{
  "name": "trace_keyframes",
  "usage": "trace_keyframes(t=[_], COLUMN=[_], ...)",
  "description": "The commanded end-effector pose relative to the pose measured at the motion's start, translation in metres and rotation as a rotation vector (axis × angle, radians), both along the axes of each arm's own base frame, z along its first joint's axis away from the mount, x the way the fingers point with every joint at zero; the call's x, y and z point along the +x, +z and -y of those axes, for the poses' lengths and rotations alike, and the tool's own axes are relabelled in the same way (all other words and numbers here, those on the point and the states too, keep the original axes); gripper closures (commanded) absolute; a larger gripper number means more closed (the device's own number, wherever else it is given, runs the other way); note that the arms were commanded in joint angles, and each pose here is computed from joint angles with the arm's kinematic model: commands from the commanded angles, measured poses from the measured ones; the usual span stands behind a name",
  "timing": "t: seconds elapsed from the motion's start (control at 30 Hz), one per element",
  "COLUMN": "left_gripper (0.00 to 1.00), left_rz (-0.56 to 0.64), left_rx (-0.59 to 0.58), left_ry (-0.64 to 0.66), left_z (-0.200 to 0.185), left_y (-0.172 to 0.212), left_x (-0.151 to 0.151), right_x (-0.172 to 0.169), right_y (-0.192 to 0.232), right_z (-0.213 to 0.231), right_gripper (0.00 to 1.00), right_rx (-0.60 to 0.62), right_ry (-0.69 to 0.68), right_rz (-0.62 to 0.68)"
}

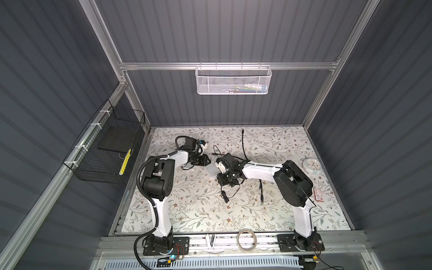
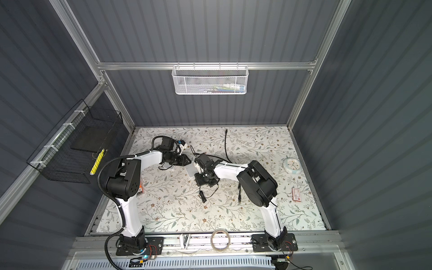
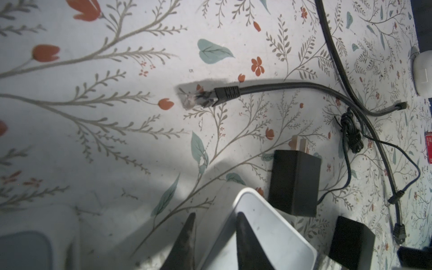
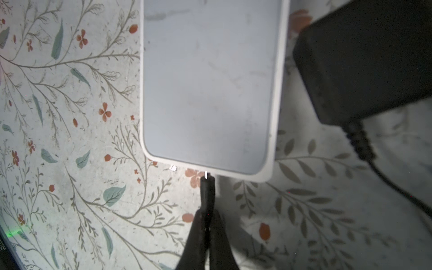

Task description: Insert the plug into the switch port

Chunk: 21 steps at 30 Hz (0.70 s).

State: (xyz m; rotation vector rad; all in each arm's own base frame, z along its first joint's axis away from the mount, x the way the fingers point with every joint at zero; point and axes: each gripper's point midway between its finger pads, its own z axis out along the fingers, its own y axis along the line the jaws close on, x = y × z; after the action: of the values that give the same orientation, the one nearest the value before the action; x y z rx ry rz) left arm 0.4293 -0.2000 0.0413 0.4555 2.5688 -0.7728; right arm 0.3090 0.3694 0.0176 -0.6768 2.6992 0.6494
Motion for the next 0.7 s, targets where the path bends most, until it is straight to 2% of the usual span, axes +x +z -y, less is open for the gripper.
trace_keyframes(t=[0.0, 0.67], left_gripper=[0.70, 0.63], left_rz=[-0.053, -0.044], left_rx=[0.006, 0.007], left_ry=[-0.012, -0.041], left_z=[0.002, 0.012], left_y=[0.001, 0.007], left_x=[-0.010, 0.001], right_x=[0.002, -0.004], right_y=[-0.020, -0.024], right_z=[0.027, 0.033], right_gripper=[1.00, 1.00], right_rx=[-0.096, -0.082], right_ry=[-0.045, 0.038], right_rz=[-0.007, -0.019])
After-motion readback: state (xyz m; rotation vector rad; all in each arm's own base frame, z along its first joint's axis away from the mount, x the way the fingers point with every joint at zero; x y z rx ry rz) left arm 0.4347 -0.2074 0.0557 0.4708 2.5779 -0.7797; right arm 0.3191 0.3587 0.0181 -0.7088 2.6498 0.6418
